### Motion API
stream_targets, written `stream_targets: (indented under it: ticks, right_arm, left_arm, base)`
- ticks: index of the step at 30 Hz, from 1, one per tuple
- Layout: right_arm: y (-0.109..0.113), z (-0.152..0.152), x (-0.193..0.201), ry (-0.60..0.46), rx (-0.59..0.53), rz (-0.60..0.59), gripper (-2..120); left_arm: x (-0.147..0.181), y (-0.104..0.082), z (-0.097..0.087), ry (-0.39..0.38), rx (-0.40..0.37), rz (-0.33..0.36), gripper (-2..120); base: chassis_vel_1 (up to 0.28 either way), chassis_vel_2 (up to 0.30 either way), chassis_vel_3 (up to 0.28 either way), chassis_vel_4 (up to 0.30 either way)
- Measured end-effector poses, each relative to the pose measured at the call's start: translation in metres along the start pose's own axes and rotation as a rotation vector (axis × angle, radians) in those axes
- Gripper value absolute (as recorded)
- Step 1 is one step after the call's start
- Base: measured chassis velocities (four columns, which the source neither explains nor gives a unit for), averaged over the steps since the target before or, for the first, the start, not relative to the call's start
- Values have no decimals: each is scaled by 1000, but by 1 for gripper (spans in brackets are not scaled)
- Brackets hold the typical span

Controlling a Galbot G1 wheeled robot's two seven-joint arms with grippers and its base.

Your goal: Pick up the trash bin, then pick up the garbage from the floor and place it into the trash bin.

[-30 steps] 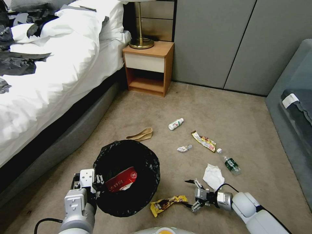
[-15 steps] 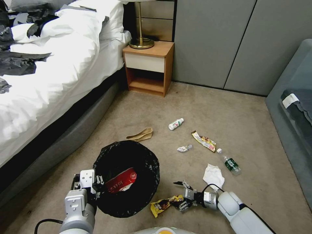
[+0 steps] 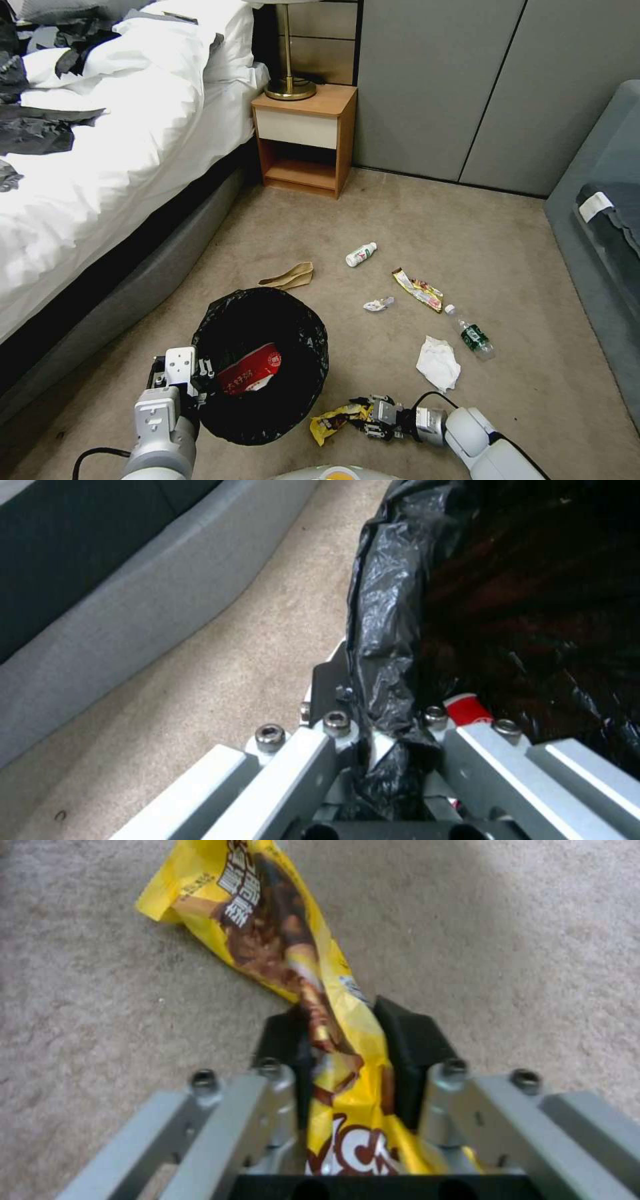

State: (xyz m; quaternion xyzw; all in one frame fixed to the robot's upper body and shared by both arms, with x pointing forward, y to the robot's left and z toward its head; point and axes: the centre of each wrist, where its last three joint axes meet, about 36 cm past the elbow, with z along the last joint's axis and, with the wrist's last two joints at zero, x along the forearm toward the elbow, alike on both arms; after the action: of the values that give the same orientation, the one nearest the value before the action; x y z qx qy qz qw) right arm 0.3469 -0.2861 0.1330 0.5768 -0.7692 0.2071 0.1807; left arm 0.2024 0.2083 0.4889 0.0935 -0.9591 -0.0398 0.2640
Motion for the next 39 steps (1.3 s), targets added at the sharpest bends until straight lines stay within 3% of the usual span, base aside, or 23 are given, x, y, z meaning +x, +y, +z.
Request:
stream_targets:
  ticks: [2, 5, 15, 25, 30, 32, 33, 39]
  right_arm:
    - [0, 0, 0, -1, 0, 1, 18]
    - [-1, -2, 0, -7, 0, 7, 1]
    - [-2, -2, 14, -18, -6, 35, 0]
    - [2, 7, 45, -52, -92, 147, 0]
    - [-9, 9, 73, -79, -131, 278, 0]
    - [-24, -4, 91, -135, -125, 386, 0]
    - [-24, -4, 91, -135, -125, 386, 0]
    - [-60, -71, 123, -294, -84, 673, 0]
  left_arm:
    - [0, 0, 0, -1, 0, 0, 1]
    - [-1, 0, 0, -1, 1, 3, 1]
    - [-3, -1, 0, -3, -2, 7, 1]
    - [-5, 0, 0, -5, -5, 16, 1]
    - [-5, 2, -1, -7, -6, 18, 1]
    - [-6, 2, -2, -9, -5, 20, 1]
    - [-6, 2, -2, -9, -5, 20, 1]
    - [-7, 2, -3, -12, -8, 29, 1]
  base:
    - [0, 0, 0, 0]
    - [0, 0, 0, 0]
    - [0, 0, 0, 0]
    - [0, 0, 0, 0]
    - [0, 0, 0, 0]
    - [0, 0, 0, 0]
    - [0, 0, 0, 0]
    - [0, 0, 0, 0]
